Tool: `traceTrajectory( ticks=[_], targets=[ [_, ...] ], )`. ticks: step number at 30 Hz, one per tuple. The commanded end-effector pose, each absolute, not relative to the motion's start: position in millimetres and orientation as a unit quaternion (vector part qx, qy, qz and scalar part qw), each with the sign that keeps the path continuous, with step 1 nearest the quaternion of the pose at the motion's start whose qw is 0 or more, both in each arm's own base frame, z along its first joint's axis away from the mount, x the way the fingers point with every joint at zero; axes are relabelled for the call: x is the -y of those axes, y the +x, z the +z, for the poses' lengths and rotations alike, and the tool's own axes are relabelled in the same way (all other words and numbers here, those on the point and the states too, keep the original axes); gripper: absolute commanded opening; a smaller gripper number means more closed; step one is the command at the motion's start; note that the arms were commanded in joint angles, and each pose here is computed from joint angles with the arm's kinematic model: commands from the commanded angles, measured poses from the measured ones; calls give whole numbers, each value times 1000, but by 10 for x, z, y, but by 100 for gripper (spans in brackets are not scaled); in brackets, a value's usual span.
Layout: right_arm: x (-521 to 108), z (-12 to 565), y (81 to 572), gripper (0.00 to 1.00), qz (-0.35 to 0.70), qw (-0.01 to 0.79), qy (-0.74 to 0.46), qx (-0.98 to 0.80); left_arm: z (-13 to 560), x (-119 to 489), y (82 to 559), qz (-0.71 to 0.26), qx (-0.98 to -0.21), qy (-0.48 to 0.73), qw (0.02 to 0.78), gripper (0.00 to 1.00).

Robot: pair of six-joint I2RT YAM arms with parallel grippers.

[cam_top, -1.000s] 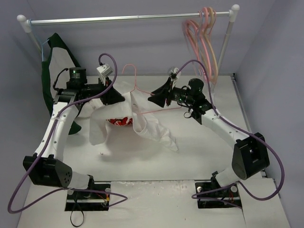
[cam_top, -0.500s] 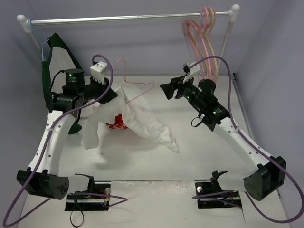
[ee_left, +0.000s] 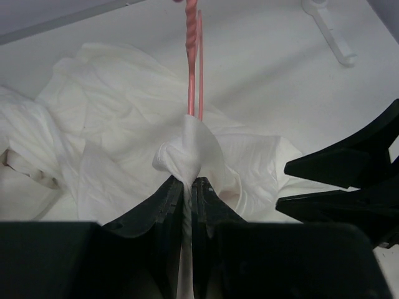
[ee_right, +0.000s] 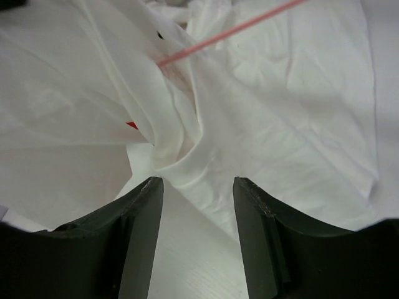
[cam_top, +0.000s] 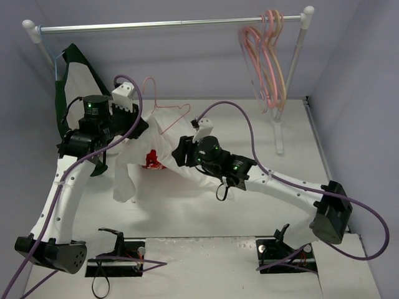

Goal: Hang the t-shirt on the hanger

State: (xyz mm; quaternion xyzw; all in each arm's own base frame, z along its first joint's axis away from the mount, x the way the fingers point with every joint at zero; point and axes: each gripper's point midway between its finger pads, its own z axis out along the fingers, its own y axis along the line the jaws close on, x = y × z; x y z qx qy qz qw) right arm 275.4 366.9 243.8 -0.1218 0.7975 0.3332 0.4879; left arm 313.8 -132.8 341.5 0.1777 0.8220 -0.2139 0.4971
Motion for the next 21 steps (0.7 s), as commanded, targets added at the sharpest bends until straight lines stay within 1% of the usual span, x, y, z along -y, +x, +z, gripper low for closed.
traceTrajectory(
  ticks=[1,9,15,21],
  targets=[
    [-3752,2706,2915,49,339,507,-12,-792,3668,1313,3156,-210,-801,160,537,0],
    [-4007,2669,2883,47,347,489,20,-800,3602,1409,3119,-215,-806,162,528,0],
    [-4040,2499,2924,46,312,476,34,-821,3591,1464,3089,-211,-805,169,528,0],
    [-4089,2260,2892,43,288,451,32,-844,3636,1480,3087,-209,-801,174,533,0]
  ],
)
